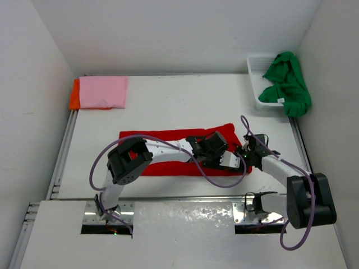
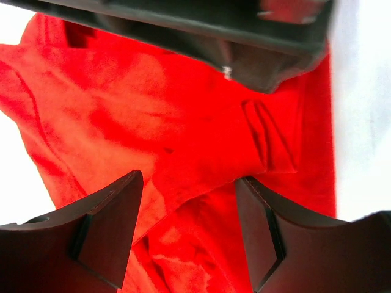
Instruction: Fold and stack the t-shirts
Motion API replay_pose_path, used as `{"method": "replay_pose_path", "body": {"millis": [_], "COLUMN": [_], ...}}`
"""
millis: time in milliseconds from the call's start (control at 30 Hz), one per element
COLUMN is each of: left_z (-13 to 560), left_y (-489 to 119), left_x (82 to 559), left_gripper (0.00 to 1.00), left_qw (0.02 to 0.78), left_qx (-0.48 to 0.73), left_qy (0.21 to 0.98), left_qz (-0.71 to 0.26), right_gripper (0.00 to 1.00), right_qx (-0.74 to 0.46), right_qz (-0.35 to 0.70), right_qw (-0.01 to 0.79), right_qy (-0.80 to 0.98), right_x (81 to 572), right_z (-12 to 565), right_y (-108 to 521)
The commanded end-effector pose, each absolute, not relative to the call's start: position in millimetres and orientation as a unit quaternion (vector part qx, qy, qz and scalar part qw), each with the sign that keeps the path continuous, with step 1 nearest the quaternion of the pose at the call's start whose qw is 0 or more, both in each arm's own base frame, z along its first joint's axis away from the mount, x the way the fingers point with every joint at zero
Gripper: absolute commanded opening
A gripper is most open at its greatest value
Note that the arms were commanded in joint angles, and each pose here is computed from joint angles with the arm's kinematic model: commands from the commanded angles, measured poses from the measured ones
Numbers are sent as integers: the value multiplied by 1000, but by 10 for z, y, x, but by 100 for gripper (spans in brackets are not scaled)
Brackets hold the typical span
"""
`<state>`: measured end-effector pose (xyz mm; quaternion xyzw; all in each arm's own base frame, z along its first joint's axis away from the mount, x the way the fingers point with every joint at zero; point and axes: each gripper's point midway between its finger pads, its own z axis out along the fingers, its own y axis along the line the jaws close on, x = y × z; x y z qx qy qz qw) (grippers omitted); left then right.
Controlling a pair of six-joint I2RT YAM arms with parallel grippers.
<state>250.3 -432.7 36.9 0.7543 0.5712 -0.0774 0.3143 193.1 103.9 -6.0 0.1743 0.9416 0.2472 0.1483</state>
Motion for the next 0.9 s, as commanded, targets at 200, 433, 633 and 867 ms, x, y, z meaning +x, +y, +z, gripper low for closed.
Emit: {"method": "replay_pose_path", "body": {"millis": [200,433,633,867], "left_z": [310,356,390,374], "left_y": [-4472,-4420,-4132,-3830], "left_x": [2349,2432,2485,2343], "left_gripper": [53,0,0,0], "left_qw": [328,330,288,241], "left_qx": [758,745,753,777], "left_qy": [552,571,585,574], "left_qz": [-116,-100,-88,-92], "right_gripper": [14,0,0,0], "right_qx": [179,173,150,131], "right_qz": [264,243,205,166], "right_qw": [167,171,188,197], "right_qy": [933,939,949,957], "right_x": [2097,2074,2108,2133], "right_z": [-7,2,108,176], "right_y": [1093,1019,889,755]}}
